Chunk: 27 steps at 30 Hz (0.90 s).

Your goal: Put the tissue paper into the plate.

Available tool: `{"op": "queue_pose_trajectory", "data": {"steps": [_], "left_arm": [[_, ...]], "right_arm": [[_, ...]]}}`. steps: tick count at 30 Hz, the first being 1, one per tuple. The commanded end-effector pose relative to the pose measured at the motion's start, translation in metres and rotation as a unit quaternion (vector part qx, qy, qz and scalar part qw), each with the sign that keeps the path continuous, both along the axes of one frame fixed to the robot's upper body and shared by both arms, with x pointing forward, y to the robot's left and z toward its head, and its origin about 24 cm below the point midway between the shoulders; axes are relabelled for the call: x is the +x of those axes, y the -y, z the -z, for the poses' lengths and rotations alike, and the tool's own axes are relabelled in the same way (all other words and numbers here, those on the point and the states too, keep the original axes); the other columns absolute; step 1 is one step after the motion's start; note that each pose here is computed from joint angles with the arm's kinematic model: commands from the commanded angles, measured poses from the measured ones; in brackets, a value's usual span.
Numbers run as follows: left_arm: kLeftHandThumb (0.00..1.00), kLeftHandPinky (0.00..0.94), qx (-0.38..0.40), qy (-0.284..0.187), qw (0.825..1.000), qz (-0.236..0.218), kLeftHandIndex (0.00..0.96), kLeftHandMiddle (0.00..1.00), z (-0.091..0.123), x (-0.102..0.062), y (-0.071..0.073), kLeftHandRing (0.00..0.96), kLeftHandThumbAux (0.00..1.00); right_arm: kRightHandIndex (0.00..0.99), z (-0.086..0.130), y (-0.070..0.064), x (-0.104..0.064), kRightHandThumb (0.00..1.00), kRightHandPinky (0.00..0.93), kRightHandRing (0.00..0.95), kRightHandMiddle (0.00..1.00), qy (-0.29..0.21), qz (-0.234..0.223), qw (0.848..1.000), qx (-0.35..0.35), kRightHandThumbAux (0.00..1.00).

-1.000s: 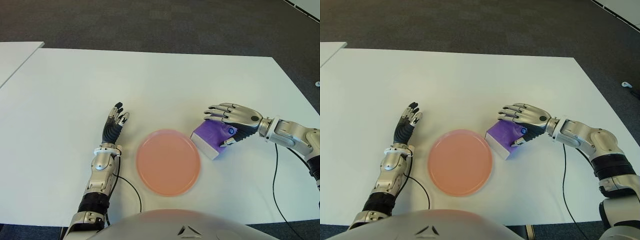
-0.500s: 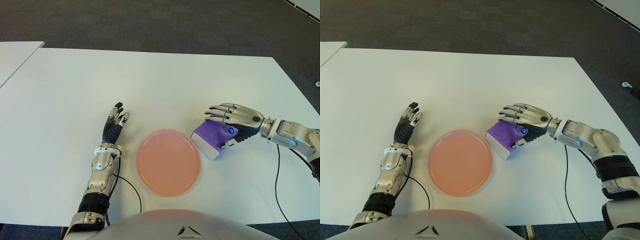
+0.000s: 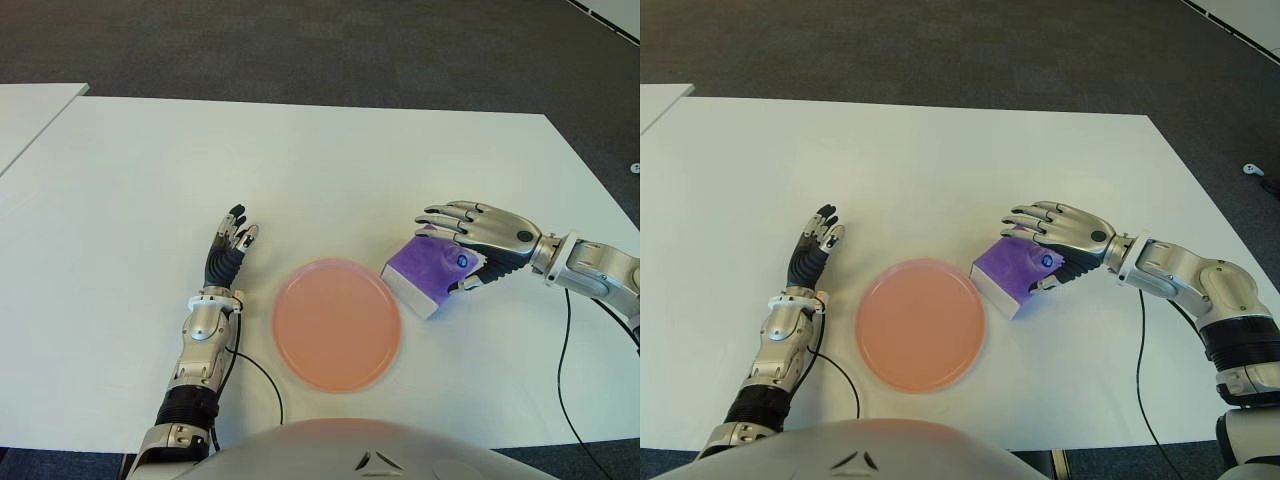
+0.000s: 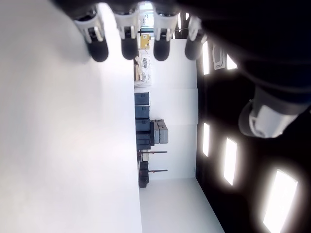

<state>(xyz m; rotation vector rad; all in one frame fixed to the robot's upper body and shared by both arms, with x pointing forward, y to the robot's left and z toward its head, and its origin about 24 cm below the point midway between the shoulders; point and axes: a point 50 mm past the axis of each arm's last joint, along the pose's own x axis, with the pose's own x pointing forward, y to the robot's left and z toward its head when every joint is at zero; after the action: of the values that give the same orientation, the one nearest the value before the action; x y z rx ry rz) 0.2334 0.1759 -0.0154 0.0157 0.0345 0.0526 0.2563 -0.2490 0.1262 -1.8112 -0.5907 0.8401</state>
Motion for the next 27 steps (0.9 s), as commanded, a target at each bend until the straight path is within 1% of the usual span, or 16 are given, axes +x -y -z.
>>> {"op": "queue_pose_trajectory", "data": {"steps": [1,13,27], "left_arm": [[0.0,0.0,-0.002,-0.056,0.998,-0.003,0.0,0.0,0.0199,-0.0114,-0.001,0.0,0.472],[0.0,0.0,-0.002,-0.05,0.999,-0.002,0.0,0.0,0.0189,-0.0114,0.0001,0.0,0.462],[0.0,0.0,-0.006,-0.051,0.999,-0.008,0.0,0.0,0.0189,-0.0117,0.0001,0.0,0.474]], "right_arm": [[0.0,-0.0006,0.003,-0.0037,0.359,0.0,0.0,0.0,-0.008,0.005,1.0,-0.011,0.261],[0.0,-0.0016,0.0031,-0.0058,0.371,0.0,0.0,0.0,-0.011,-0.002,1.0,-0.021,0.259],[0.0,-0.0006,0.0012,-0.007,0.395,0.0,0.0,0.0,-0.017,-0.007,1.0,-0.021,0.239]]}}
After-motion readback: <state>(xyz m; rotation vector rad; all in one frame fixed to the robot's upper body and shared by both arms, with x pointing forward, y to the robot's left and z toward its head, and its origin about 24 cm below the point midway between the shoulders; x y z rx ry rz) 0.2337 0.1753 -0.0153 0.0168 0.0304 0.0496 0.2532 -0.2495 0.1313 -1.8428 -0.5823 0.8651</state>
